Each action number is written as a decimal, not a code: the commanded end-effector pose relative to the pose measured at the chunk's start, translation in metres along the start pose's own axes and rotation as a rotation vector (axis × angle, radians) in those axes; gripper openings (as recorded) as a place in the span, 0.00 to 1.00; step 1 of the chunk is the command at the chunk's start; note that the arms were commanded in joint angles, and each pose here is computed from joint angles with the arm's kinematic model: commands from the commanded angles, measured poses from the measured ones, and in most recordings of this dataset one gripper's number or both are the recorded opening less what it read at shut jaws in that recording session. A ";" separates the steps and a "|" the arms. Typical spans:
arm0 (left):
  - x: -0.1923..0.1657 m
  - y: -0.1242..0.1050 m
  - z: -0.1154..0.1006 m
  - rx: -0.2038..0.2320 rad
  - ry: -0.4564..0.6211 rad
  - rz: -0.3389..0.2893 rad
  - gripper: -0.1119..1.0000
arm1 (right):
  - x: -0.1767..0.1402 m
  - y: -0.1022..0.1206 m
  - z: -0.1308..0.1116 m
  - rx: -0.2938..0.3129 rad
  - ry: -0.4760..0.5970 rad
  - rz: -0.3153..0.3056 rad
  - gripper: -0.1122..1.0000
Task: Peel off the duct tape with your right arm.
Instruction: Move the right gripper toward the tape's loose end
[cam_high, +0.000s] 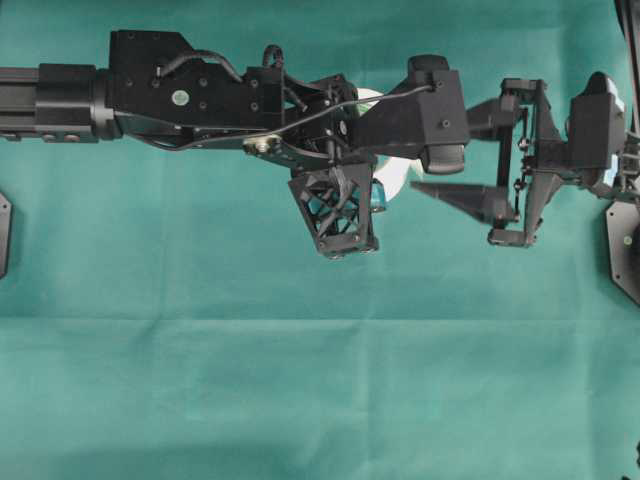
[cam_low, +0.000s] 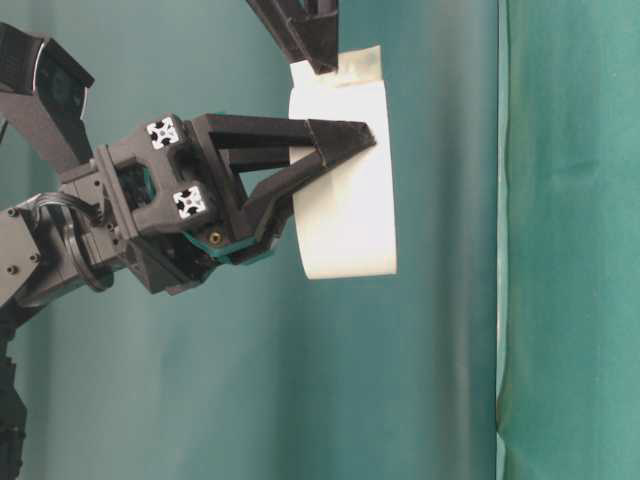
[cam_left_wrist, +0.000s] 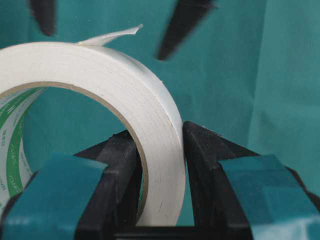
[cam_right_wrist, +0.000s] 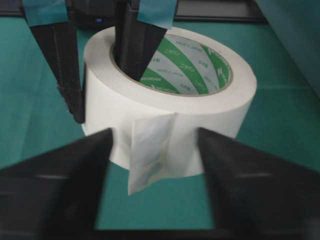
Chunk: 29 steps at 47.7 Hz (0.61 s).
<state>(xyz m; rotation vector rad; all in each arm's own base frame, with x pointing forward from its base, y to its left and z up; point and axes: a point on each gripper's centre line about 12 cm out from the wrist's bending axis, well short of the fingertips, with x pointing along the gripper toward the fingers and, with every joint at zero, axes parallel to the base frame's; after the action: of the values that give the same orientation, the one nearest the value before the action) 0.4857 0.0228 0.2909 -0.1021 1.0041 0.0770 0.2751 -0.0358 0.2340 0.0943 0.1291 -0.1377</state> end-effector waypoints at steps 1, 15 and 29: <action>-0.024 -0.001 0.009 0.007 -0.060 -0.002 0.30 | 0.001 -0.002 0.009 0.001 -0.033 -0.008 0.21; -0.025 -0.006 0.009 0.016 -0.061 -0.008 0.30 | 0.000 -0.004 0.007 0.002 -0.026 -0.015 0.03; -0.025 -0.007 0.007 0.019 -0.055 -0.008 0.30 | 0.001 -0.004 0.008 0.000 -0.033 -0.013 0.03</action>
<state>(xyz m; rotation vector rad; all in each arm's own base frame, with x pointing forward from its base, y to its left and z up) 0.4847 0.0207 0.2898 -0.0970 1.0105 0.0729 0.2744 -0.0387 0.2334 0.0920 0.1304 -0.1483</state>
